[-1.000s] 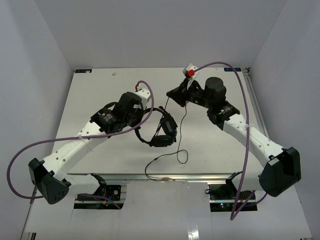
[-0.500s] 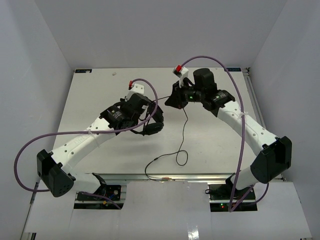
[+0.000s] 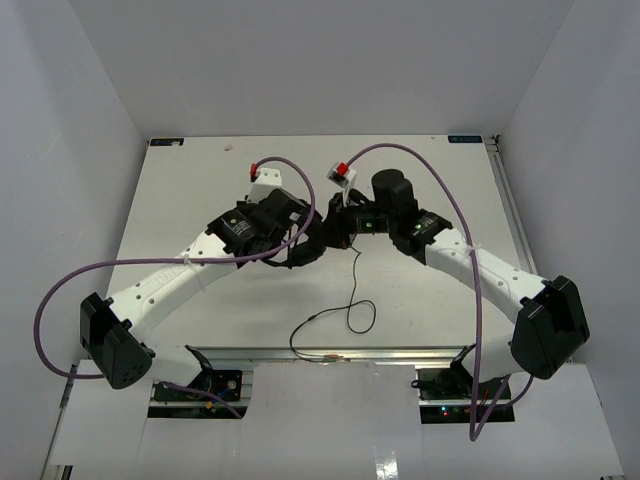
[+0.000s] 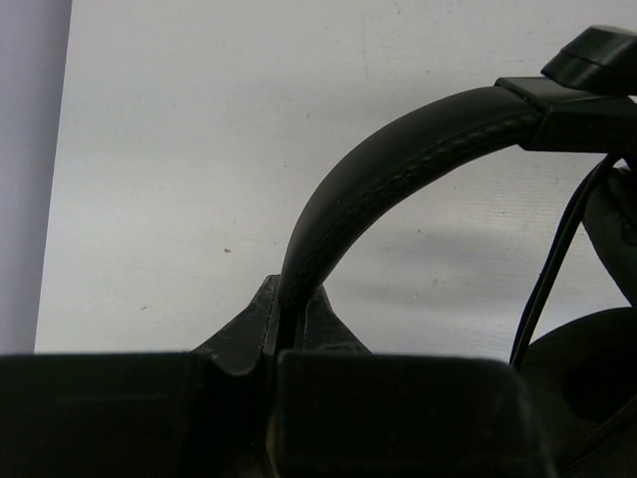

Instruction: Wrap the headphones

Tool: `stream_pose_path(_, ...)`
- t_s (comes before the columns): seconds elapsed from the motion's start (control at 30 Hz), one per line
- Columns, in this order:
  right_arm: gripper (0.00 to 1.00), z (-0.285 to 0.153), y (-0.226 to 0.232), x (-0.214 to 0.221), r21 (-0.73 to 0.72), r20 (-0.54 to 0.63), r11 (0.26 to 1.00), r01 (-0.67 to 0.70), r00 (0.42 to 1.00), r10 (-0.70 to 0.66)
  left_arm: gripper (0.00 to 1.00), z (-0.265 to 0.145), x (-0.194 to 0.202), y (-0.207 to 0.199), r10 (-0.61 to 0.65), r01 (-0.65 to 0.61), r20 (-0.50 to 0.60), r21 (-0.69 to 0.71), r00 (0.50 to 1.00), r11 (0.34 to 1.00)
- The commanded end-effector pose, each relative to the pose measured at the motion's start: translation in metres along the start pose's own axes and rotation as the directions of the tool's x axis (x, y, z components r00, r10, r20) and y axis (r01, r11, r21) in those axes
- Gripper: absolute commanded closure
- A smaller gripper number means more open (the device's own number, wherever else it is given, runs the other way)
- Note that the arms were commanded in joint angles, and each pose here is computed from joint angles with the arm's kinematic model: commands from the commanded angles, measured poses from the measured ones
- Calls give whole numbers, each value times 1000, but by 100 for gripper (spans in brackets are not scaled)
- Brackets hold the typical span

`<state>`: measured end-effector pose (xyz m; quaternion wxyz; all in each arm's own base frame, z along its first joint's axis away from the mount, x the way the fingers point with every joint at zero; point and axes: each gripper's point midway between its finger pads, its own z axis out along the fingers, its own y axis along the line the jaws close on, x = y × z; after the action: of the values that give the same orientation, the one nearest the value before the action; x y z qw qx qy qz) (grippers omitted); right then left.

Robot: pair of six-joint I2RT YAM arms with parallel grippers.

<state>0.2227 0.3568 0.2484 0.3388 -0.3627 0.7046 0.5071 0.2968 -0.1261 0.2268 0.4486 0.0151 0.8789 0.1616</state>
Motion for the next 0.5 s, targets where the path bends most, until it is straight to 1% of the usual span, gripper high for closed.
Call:
stream_pose_path(0.0, 83, 1, 51, -9, -171, 128, 979, 109, 988, -87, 100, -16, -32, 11, -233, 231, 89, 38, 968, 972)
stream_pose_path(0.13, 82, 5, 55, 13, -182, 145, 976, 122, 985, -96, 100, -28, -40, 9, -324, 312, 96, 120, 941, 942)
stream_pose_path(0.2, 82, 5, 59, 14, -192, 171, 971, 144, 979, -111, 100, -31, -41, 10, -354, 340, 99, 137, 930, 931)
stream_pose_path(0.27, 81, 9, 63, 26, -199, 176, 968, 151, 977, -116, 100, -36, -42, 12, -396, 378, 102, 157, 913, 912)
stream_pose_path(0.47, 79, 20, 57, 44, -155, 196, 972, 174, 970, -142, 100, -55, -49, 18, -508, 466, 113, 269, 854, 843)
